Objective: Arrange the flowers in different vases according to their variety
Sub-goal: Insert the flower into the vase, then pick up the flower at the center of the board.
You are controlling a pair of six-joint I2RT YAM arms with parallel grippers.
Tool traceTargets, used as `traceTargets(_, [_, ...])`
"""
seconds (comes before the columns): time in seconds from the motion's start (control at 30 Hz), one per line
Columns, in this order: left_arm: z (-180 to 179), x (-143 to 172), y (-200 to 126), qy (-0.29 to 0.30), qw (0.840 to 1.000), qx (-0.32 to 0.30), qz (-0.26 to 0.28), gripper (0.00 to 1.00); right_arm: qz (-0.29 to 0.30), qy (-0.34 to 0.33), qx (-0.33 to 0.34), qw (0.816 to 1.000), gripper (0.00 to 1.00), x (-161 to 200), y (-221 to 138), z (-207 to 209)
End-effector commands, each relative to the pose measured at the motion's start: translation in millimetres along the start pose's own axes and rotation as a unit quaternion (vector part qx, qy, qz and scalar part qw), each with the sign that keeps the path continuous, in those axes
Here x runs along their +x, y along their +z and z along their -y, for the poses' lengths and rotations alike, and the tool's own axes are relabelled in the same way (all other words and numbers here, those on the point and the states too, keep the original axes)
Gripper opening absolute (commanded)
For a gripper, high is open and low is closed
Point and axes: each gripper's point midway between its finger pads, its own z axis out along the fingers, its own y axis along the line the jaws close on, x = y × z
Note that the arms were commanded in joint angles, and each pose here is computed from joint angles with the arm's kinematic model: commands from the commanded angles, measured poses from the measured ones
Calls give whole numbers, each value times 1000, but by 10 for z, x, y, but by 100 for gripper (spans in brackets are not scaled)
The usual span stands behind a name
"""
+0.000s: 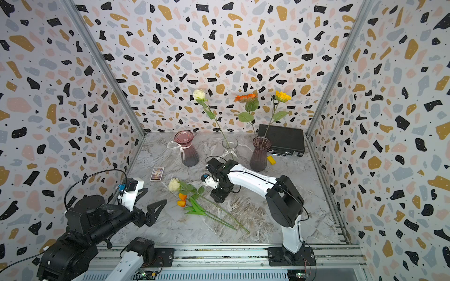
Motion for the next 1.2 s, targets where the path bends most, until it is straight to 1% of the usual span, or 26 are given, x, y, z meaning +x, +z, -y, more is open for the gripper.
traceTargets(0.0, [1,-50,-31,0,1000,-3,11,99,-13,-13,-54,998,54,-67,-66,-240])
traceTargets(0.17, [-1,-32,-29,6,1000,-3,7,100,-25,-22,-67,997,54,-215,108,-313])
traceTargets(0.37, [-5,-16,-13,11,1000,-3,4,100,-34,-10,-43,998,53,-356,318,-225])
traceTargets(0.53, [-1,-11,-20,13,1000,-2,5,99,-34,-11,-42,998,52,-498,461,-224])
traceTargets(0.87, [16,-4,-42,18,1000,0,7,99,-11,-13,-23,1000,50,-837,556,-138])
traceTargets(0.97, [24,-5,-52,19,1000,2,8,99,-13,-13,-25,1000,46,-874,595,-134])
traceTargets(1.1, [22,-1,-51,19,1000,1,7,99,-17,-12,-32,999,39,-868,641,-152])
traceTargets(1.17, [27,-3,-52,20,1000,3,7,100,-20,-13,-37,999,37,-855,644,-169])
